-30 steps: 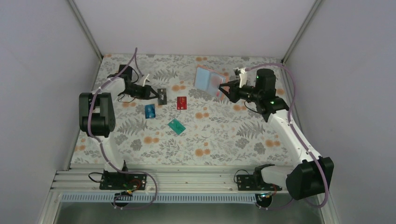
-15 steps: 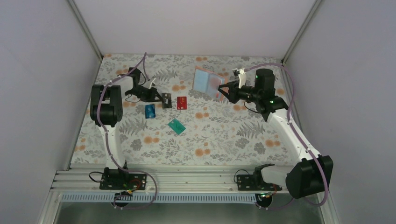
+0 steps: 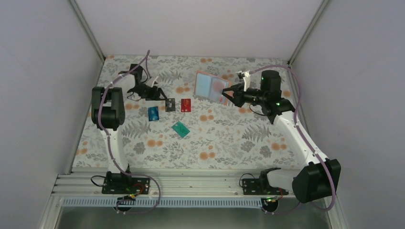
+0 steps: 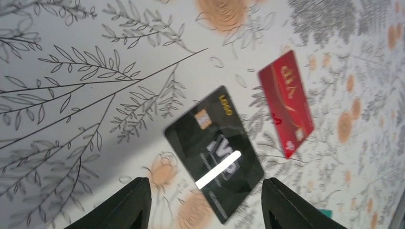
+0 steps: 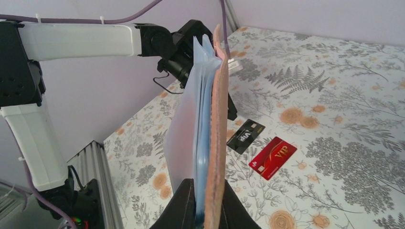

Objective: Take the credit cards out of the card holder

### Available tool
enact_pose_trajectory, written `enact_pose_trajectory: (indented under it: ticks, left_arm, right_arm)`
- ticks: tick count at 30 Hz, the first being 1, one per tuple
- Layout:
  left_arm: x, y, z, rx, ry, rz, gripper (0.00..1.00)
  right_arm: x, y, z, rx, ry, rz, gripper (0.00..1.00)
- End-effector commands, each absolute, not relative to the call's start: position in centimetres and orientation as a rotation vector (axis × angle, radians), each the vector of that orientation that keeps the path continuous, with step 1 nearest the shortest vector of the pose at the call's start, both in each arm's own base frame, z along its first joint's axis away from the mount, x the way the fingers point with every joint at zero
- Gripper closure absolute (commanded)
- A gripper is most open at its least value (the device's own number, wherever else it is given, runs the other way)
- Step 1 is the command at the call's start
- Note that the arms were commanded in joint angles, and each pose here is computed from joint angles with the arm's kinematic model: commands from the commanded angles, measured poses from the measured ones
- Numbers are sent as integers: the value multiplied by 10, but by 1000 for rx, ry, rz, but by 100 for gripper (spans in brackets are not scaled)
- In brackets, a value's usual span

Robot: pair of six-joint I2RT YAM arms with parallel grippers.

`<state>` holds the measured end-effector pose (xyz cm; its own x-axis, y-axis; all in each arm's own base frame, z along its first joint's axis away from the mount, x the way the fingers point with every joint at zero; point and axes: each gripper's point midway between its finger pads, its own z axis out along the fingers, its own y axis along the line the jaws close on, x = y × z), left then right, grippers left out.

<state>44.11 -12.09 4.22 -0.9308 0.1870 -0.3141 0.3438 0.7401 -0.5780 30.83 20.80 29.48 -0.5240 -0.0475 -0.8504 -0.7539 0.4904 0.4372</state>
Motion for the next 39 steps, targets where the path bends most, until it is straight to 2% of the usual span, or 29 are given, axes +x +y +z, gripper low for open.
enact_pose_trajectory:
  ticks: [1,3,4,5,9,12,21,27,28,29,30,31,32,34,38,39]
  left_arm:
    - [446,-129,134,572,2483,-951,39]
    - [429,-147,189,738,2288,-995,29]
    - [413,-159,215,841,2179,-1025,11]
    - [393,-172,240,948,2059,-1055,1]
    - [313,-216,301,1229,1729,-1161,0]
    - [288,-231,314,1296,1636,-1177,0]
    - [295,-258,300,1334,1686,-1060,0]
    - [281,-275,310,1395,1622,-1109,1]
    - [277,-276,312,1406,1608,-1136,11]
    - [272,-276,315,1414,1592,-1166,27]
    - [268,-277,317,1423,1574,-1194,54]
    - [263,-277,320,1425,1558,-1228,87]
    - [260,-277,321,1418,1548,-1261,96]
    - [252,-280,325,1424,1517,-1318,97]
    - [263,-288,322,1388,1583,-1277,98]
    - [263,-291,321,1386,1588,-1279,98]
  right_arm:
    - [291,220,317,-784,1818,1149,96]
    - [280,226,322,-839,1780,1186,96]
    - [275,229,325,-858,1762,1197,96]
    - [272,231,327,-872,1749,1203,96]
    - [265,239,332,-905,1720,1225,96]
    - [254,248,336,-961,1687,1264,96]
    - [221,259,350,-1112,1572,1288,96]
    - [220,261,347,-1127,1578,1278,96]
    - [222,260,347,-1122,1582,1270,96]
    - [222,261,347,-1120,1583,1264,96]
    - [222,260,347,-1118,1583,1256,96]
    - [223,260,347,-1113,1586,1247,96]
    - [224,260,347,-1109,1587,1239,96]
    - [229,259,348,-1086,1599,1212,91]
    - [254,262,346,-956,1662,1141,57]
    - [257,265,345,-936,1663,1142,53]
